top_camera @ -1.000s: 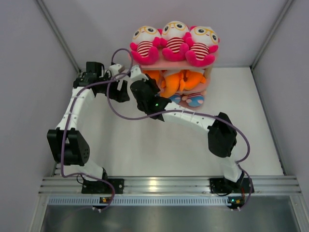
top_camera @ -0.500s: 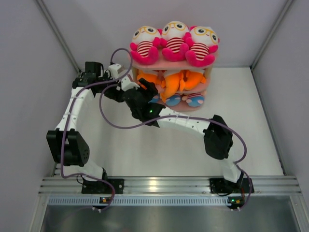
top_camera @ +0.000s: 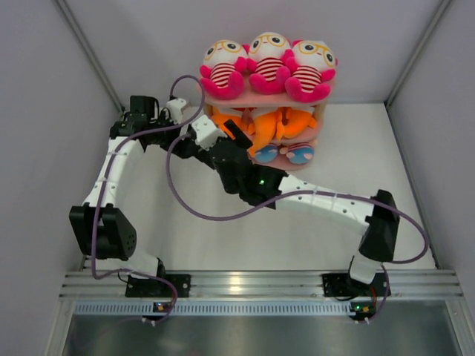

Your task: Place and organize the stuffed toys onto the shelf

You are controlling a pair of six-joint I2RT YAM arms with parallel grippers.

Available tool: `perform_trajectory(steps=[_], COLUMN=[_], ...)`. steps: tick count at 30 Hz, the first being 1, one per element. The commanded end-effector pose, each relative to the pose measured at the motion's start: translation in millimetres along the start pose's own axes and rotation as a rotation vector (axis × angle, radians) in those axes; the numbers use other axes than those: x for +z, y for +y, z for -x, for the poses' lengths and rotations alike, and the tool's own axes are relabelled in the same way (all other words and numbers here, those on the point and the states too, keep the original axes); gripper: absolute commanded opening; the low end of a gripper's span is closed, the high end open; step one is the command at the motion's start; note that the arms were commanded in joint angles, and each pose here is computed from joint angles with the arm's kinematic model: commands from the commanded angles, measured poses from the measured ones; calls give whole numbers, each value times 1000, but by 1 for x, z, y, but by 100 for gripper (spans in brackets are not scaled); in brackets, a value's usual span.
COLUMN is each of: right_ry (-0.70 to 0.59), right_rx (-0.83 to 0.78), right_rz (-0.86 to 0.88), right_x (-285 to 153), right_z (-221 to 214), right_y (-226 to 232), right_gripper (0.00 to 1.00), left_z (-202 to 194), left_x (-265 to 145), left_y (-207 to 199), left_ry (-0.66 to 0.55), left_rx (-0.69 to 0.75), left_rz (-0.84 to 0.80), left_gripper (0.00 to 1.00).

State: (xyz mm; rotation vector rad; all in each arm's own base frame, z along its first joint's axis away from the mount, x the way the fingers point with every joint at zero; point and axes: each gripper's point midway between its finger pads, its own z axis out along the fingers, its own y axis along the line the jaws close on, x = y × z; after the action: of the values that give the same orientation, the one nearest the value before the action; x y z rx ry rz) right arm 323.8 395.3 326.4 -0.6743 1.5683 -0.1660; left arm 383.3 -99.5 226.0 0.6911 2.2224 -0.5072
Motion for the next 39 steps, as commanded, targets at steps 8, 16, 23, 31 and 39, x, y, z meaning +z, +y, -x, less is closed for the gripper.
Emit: perform_trajectory(steps=[8,16,23,31,39], right_ry=[45,295,517,651,723], right_rx=[231,531,794,932,923], right_rz=[215,121,-115,-525,-580], right_x=[-68,-96,-111,-136,-138], right_z=[-28,-161,-297,-383,-403], right_y=[-66,-129,-174,-229,-226], right_gripper=[83,92,99,100,99], left_z=[-5,-46,-97,-153,-183], left_x=[-40,-60,-77,-80,-73], left_y=[7,21,39,40,29], left_ry=[-48,-11,39,108,94], left_rx=[58,15,-79,-170,-207], left_rz=[151,245,335,382,371], left_gripper=[95,96,98,98,98])
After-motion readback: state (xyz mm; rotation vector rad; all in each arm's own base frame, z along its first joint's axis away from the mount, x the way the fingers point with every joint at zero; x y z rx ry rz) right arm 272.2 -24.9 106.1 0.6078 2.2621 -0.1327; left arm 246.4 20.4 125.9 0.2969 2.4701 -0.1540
